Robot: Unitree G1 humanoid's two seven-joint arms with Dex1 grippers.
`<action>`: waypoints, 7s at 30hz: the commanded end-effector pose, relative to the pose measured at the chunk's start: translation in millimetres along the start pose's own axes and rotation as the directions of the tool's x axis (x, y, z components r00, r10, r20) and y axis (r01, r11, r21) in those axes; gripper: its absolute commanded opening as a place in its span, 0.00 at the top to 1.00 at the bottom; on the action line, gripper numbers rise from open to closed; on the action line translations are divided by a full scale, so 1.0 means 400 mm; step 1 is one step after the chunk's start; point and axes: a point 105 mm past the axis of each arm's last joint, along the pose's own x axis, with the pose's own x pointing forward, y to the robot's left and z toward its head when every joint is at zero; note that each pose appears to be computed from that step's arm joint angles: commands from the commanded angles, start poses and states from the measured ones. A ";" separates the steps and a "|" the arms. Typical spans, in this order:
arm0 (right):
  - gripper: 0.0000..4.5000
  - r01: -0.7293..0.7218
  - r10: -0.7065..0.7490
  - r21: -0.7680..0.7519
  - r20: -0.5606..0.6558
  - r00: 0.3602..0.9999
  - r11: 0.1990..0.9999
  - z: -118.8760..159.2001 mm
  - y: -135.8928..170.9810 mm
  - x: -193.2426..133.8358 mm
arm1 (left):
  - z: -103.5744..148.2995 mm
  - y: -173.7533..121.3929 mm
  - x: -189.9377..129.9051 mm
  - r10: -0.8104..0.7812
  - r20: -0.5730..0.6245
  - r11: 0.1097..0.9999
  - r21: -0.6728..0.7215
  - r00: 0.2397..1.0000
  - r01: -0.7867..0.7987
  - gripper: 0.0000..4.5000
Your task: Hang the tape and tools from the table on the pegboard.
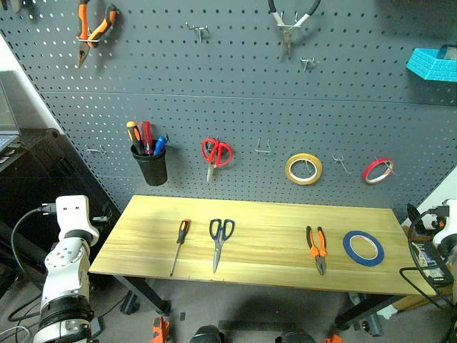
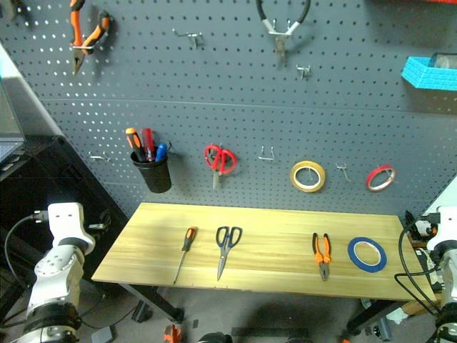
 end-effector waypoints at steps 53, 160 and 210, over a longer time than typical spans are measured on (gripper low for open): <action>0.20 -0.549 0.452 0.066 -0.654 0.607 0.833 -0.135 0.321 0.070 | 0.331 -0.644 -0.342 -0.989 0.008 0.138 0.348 0.145 0.927 0.15; 0.40 -0.377 0.399 0.128 -0.301 0.866 0.917 0.078 0.676 0.068 | 0.320 -0.499 -0.250 -0.978 0.099 0.209 0.372 0.185 0.905 0.15; 0.40 -0.392 0.394 -0.174 0.696 0.601 0.904 0.775 0.800 0.126 | 0.505 -0.451 -0.235 -0.757 0.527 0.518 0.125 0.386 0.846 0.15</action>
